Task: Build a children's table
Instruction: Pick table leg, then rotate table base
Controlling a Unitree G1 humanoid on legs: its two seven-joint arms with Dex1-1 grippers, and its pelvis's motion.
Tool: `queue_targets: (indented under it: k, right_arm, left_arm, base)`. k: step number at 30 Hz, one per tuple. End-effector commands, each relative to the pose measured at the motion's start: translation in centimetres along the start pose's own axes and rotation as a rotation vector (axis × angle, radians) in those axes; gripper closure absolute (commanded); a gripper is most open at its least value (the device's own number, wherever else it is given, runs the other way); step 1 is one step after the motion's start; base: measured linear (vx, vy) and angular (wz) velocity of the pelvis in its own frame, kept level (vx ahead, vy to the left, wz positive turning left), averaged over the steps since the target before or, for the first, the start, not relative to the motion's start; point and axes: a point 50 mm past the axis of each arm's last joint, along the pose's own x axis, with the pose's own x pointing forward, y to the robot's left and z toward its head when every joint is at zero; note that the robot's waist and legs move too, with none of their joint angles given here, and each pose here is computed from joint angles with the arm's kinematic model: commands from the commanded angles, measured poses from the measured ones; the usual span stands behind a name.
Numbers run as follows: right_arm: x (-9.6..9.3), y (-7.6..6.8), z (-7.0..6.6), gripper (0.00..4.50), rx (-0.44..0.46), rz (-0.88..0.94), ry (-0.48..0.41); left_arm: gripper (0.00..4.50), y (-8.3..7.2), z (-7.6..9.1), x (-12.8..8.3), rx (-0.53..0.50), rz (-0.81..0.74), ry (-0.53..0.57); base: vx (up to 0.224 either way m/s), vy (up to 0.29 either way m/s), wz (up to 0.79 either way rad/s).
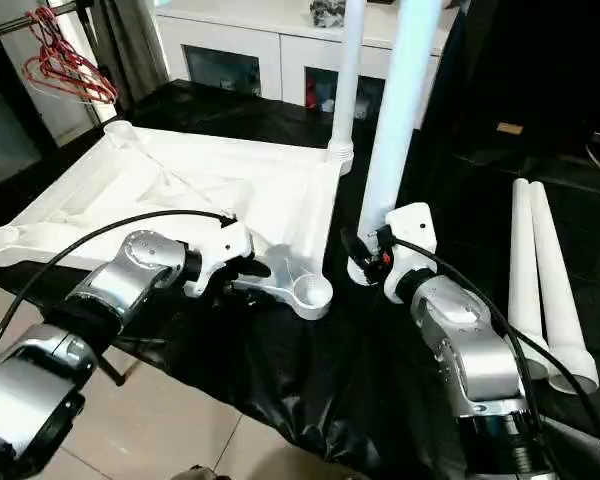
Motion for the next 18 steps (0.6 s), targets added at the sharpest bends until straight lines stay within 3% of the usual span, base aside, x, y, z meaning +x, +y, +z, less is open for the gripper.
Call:
queue_targets:
  k: [1,18]
  right_arm:
    - [-0.07,0.18,0.79,2.59,-0.023,0.007,-0.029]
    - [0.10,0.84,0.75,2.59,-0.016,0.038,-0.027]
  left_arm:
    - [2.19,0.37,0.43,-0.24,0.024,-0.022,0.022]
    - [3.60,0.89,0.55,-0.54,-0.010,-0.104,0.079]
  base:
    - [0.000,0.000,0.00]
    - [0.000,0.000,0.00]
